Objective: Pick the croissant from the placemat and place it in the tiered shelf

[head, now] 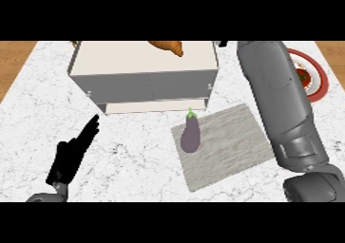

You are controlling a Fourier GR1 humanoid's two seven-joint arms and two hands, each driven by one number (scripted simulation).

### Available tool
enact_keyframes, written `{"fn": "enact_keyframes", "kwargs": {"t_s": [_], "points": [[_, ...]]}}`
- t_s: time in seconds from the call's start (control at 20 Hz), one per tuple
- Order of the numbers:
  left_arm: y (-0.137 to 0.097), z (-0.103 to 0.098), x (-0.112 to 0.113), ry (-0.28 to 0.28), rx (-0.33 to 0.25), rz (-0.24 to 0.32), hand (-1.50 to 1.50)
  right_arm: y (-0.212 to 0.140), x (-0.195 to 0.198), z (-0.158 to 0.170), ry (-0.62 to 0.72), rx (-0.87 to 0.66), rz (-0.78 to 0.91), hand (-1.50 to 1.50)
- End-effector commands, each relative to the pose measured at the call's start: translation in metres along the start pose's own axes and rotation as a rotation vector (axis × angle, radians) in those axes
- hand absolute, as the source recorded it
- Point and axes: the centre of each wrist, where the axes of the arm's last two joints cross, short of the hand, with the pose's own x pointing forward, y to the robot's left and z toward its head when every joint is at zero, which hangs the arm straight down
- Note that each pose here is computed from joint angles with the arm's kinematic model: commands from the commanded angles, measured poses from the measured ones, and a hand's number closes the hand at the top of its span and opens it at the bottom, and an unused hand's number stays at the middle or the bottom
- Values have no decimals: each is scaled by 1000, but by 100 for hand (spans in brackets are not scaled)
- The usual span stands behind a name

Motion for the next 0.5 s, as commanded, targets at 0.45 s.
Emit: {"fn": "enact_keyframes", "kwargs": {"t_s": [0.45], "points": [[22,13,4,8,58,5,0,-150,-45,-5,-20,16,75,-150]]}}
